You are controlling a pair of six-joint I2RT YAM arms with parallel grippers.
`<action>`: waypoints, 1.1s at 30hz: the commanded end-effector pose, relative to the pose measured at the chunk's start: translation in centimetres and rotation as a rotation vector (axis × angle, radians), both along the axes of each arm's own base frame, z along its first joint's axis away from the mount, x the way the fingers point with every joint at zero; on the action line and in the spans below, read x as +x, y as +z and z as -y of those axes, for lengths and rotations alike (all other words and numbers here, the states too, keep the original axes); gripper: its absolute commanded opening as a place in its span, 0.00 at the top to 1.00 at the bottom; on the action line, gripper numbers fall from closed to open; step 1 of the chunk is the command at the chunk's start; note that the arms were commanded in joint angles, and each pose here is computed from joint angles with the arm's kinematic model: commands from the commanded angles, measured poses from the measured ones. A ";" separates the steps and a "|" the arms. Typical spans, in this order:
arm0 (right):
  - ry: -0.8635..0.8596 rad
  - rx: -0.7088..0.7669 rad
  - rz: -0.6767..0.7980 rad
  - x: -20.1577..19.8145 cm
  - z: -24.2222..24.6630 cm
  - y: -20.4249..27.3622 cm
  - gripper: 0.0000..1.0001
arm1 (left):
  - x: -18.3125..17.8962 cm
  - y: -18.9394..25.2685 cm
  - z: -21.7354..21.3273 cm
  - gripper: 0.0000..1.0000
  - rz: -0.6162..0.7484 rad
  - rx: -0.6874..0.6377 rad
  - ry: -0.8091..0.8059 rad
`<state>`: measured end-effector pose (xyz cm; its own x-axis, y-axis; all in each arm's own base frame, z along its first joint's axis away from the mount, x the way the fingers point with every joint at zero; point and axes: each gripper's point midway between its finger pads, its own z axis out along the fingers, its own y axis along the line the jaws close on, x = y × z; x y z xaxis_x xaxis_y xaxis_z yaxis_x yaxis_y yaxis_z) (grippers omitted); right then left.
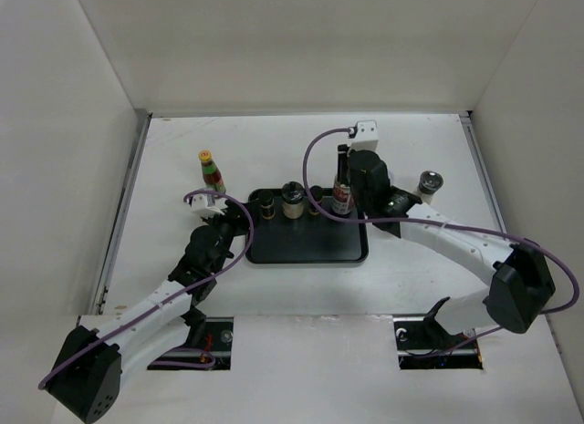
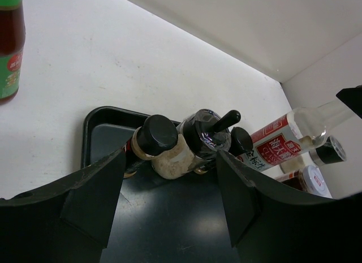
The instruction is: Organize the condiment bottles
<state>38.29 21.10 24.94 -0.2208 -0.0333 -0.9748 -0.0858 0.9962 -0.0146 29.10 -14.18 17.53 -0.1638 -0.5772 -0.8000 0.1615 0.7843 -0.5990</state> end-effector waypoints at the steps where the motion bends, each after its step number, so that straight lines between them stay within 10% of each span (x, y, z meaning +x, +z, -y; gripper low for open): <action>1: -0.013 0.154 0.137 -0.2 -0.4 4.5 0.71 | 0.2 1.6 0.0 0.36 0.053 -0.019 0.002; 15: 0.007 0.209 0.165 -2.6 0.4 5.1 0.16 | 0.4 2.2 -1.4 0.36 0.057 0.005 0.067; 20: 0.040 0.275 0.212 -5.3 2.2 7.4 0.11 | 0.6 3.9 -3.1 0.36 0.017 0.050 0.158; 23: 0.077 0.347 0.218 -7.3 2.8 7.6 0.20 | 0.7 5.4 -4.7 0.35 -0.006 0.092 0.236; 28: 0.150 0.461 0.165 -9.6 2.5 5.3 0.81 | 0.9 7.3 -8.2 0.30 -0.060 0.181 0.396; 33: 0.189 0.506 0.130 -10.4 1.6 2.2 0.73 | 2.5 7.9 -10.2 0.27 -0.146 0.266 0.485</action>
<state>28.45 18.09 27.42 -0.1137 0.3540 -0.9283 -0.2382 0.8974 0.3714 31.12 -5.86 25.80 -0.0063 -0.4679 -0.8838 -0.2173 0.8633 -0.4555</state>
